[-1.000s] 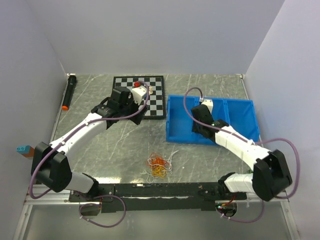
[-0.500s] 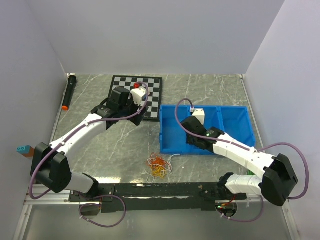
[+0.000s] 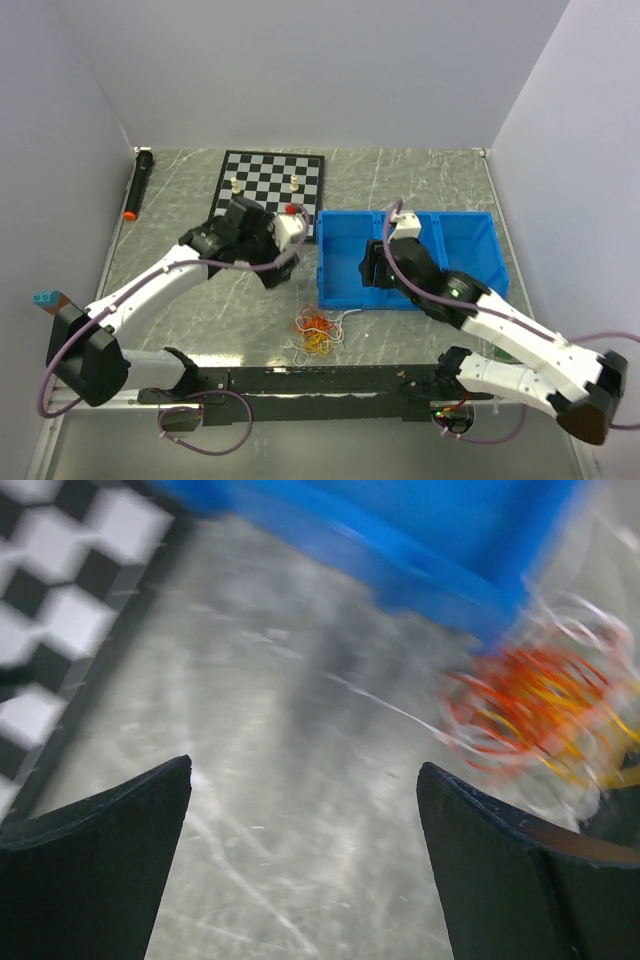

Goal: Untangle the cables

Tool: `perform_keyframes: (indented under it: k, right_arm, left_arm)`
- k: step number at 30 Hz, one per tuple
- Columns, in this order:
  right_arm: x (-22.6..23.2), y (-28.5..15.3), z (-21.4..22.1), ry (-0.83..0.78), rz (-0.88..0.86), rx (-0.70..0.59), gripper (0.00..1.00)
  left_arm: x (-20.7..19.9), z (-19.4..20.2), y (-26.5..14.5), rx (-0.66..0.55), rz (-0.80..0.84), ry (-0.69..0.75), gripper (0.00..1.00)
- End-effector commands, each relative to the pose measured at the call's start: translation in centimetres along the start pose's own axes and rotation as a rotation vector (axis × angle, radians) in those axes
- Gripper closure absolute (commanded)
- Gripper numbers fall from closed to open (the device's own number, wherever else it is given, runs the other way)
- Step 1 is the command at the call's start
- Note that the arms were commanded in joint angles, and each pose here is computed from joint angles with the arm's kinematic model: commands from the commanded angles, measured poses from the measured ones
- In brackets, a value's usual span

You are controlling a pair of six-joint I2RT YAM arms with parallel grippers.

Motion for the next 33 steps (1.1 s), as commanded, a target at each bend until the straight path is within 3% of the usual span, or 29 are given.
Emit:
perform_keyframes:
  k: [1,6,11,19,22,29,33]
  right_arm:
    - [2.9,-2.0,1.3,-0.03,-0.335,-0.1,0.37]
    - [5.4,-2.4,6.1,-0.057,-0.553,-0.005,0.42]
    - [6.3,-1.6,9.2,-0.035,-0.55,0.098,0.41]
    - [7.3,0.2,10.5,-0.009,-0.555,0.106,0.42]
    - [7.6,1.0,10.7,-0.008,-0.523,0.115,0.46]
    - [7.2,2.3,11.2,0.009,-0.405,0.141,0.62]
    - [7.3,2.6,11.3,0.015,-0.402,0.147,0.64]
  left_arm:
    - [-4.2,3.5,0.5,0.117,0.204,0.148,0.02]
    - [-5.7,5.0,3.2,0.151,0.249,0.131,0.05]
    - [-5.6,5.3,5.6,0.2,0.234,0.04,0.06]
    - [-6.2,5.7,7.0,0.22,0.301,-0.03,0.08]
    - [-6.3,5.6,7.2,0.215,0.308,-0.041,0.1]
    - [-6.5,6.6,7.7,0.233,0.34,-0.052,0.38]
    - [-6.6,6.8,8.0,0.235,0.345,-0.059,0.4]
Point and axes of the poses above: each gripper's point midway between its finger pads, its own y axis out along the fingers, its own x axis along the line the jaws close on, z = x × y, the point moved 8 cm from there along -y, back along the fingers, and after that the axes turned 15 degrees about -y, right-handed, at the moved point
